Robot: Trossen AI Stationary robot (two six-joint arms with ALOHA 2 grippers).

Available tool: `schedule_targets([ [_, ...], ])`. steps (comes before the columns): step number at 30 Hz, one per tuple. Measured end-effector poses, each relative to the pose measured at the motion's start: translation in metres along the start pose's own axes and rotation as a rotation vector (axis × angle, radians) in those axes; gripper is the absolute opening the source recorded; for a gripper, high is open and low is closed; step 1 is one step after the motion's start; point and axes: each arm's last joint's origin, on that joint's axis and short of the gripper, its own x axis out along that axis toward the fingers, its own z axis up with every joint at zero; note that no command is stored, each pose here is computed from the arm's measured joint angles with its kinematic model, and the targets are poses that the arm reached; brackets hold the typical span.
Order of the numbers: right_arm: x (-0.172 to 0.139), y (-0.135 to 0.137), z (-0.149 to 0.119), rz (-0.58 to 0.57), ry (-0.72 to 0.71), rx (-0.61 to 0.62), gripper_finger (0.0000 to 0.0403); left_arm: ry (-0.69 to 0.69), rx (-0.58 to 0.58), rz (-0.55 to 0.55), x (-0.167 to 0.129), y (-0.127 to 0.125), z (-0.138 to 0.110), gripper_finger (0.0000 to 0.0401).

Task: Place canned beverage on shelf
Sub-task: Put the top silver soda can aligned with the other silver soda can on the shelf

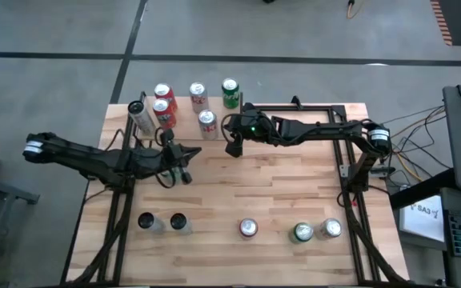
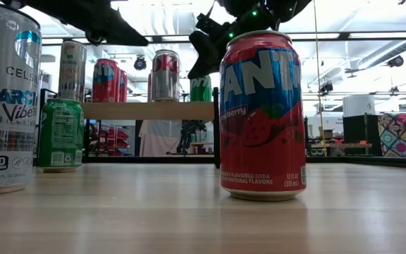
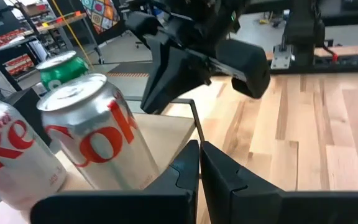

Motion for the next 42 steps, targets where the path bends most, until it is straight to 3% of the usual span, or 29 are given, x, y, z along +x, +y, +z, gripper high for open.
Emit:
schedule_targets([
  [16,0.002,0.002,-0.007,0.002,0.000,0.037,0.0009,0.064,0.006,0.043,0.034,0.014,-0.013,0.0000],
  [26,0.002,0.002,-0.005,0.000,-0.016,0.039,0.0009,0.023,-0.024,0.078,0.048,0.015,-0.013,0.0000],
  [42,0.002,0.001,-0.004,-0.002,-0.024,0.038,0.0009,0.018,-0.061,0.219,0.060,0.017,-0.016,0.0000],
])
